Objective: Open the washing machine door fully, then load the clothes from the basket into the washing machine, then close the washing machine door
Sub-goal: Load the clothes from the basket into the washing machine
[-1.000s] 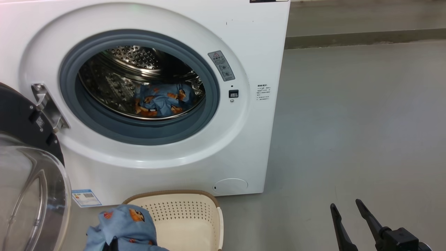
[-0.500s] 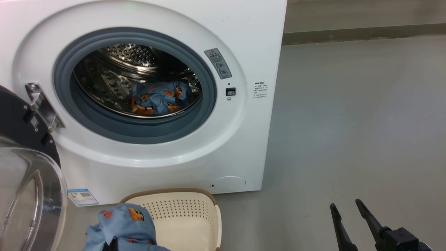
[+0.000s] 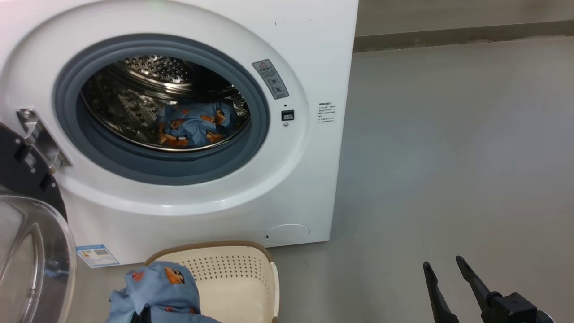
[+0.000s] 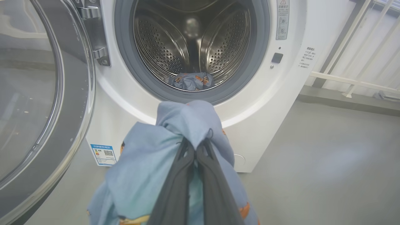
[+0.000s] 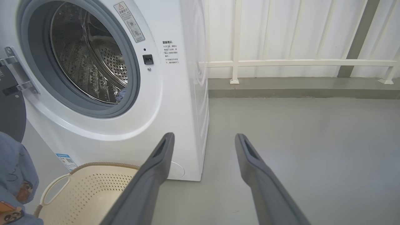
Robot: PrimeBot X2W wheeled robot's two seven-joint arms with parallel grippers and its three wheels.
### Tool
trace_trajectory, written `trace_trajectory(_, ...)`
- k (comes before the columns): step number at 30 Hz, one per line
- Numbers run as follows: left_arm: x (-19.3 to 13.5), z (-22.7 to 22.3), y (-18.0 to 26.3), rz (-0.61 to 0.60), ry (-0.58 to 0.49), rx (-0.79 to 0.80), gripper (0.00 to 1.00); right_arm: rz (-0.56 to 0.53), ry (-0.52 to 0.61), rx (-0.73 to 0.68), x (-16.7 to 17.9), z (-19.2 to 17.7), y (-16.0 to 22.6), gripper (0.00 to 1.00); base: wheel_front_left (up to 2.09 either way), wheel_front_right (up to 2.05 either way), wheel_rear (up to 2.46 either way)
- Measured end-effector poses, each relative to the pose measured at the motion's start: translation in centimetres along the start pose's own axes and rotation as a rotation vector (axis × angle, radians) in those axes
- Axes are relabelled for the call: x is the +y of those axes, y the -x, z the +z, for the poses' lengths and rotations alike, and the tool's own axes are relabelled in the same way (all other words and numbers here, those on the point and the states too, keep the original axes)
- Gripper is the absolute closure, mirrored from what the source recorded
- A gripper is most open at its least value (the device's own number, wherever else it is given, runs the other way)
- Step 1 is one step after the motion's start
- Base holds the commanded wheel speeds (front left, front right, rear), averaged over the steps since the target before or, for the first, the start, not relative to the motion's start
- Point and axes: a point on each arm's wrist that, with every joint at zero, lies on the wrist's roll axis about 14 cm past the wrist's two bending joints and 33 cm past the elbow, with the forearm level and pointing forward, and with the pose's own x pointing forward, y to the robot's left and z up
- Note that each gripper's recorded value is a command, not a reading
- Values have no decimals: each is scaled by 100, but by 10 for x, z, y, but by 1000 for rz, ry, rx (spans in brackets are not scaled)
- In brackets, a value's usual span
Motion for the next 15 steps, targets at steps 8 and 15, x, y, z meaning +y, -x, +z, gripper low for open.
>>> trace_trajectory(8, -5, -5, -9, -21, 10, 18, 100, -21, -2, 7, -5, -2, 4, 0, 0, 0, 0)
trace_trajectory(15, -15, 1, -40, -62, 13, -5, 100, -60, -9, 17, -16, -5, 9, 0, 0, 0, 0)
